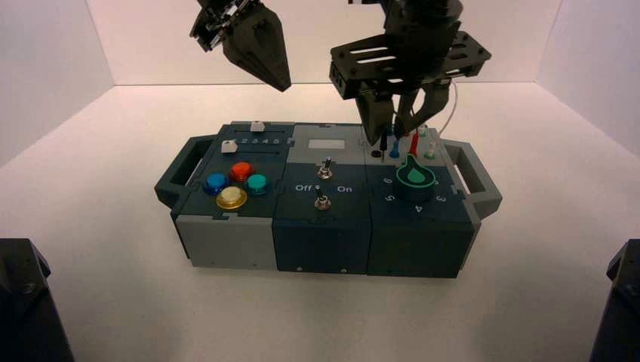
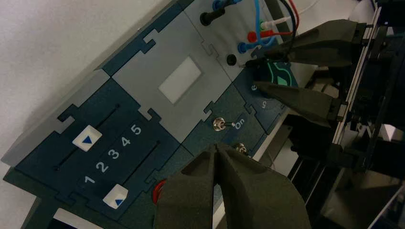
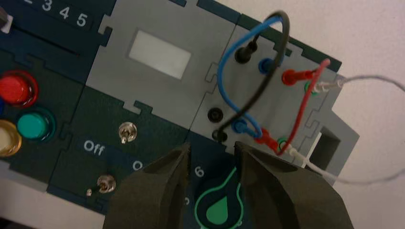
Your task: Insert the black wire.
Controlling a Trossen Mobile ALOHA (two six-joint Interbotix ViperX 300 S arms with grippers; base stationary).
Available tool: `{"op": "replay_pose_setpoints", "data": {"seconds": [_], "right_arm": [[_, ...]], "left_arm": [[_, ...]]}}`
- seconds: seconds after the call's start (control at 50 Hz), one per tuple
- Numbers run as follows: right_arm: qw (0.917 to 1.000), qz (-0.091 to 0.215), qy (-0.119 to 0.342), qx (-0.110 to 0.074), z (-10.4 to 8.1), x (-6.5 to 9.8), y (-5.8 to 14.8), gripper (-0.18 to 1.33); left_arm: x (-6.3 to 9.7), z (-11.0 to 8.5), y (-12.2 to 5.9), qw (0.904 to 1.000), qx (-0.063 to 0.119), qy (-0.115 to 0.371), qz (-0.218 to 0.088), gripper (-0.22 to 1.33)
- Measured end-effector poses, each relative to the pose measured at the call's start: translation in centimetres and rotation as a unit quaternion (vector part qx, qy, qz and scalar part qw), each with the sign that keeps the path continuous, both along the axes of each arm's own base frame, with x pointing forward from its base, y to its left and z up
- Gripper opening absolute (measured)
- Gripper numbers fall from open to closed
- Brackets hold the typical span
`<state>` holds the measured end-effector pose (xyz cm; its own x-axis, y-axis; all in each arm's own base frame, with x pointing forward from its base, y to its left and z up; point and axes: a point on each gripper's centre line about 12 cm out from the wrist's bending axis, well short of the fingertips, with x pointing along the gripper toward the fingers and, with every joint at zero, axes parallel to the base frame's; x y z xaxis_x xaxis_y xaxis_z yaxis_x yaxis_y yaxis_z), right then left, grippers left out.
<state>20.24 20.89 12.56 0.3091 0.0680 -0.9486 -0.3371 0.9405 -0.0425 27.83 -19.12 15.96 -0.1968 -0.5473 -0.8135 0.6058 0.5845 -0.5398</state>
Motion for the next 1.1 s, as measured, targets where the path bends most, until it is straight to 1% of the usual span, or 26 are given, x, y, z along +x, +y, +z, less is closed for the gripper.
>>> {"op": "replay_pose_setpoints", "data": {"seconds": [0.22,0.46,0.62,1.0,1.06,1.1], "right_arm": [[1.0,0.003,-0.001,-0.003,-0.15,0.43,0.44,0.96],[1.0,0.003,-0.007,-0.005,-0.01,0.8,0.38,0.96],[0.9999,0.001,-0.007,-0.008,-0.01,0.94,0.19,0.95],[0.9999,0.001,-0.007,-0.009,0.02,0.95,0.2,0.82],[0.9999,0.001,-0.007,-0.009,0.02,0.94,0.18,0.78],[0.9999,0.0,-0.006,-0.01,-0.02,0.91,0.13,0.71]], "left_arm": [[0.18,-0.25,-0.03,0.9999,0.005,0.006,-0.008,-0.17],[0.35,-0.84,0.07,0.9992,0.02,0.021,-0.028,-0.17],[0.41,-0.74,0.03,0.999,0.02,0.023,-0.032,-0.17],[0.35,-0.68,0.09,0.9988,0.02,0.027,-0.035,-0.16],[0.28,-0.72,0.06,0.9988,0.02,0.027,-0.036,-0.17],[0.32,-0.68,0.04,0.9988,0.02,0.027,-0.036,-0.16]]}}
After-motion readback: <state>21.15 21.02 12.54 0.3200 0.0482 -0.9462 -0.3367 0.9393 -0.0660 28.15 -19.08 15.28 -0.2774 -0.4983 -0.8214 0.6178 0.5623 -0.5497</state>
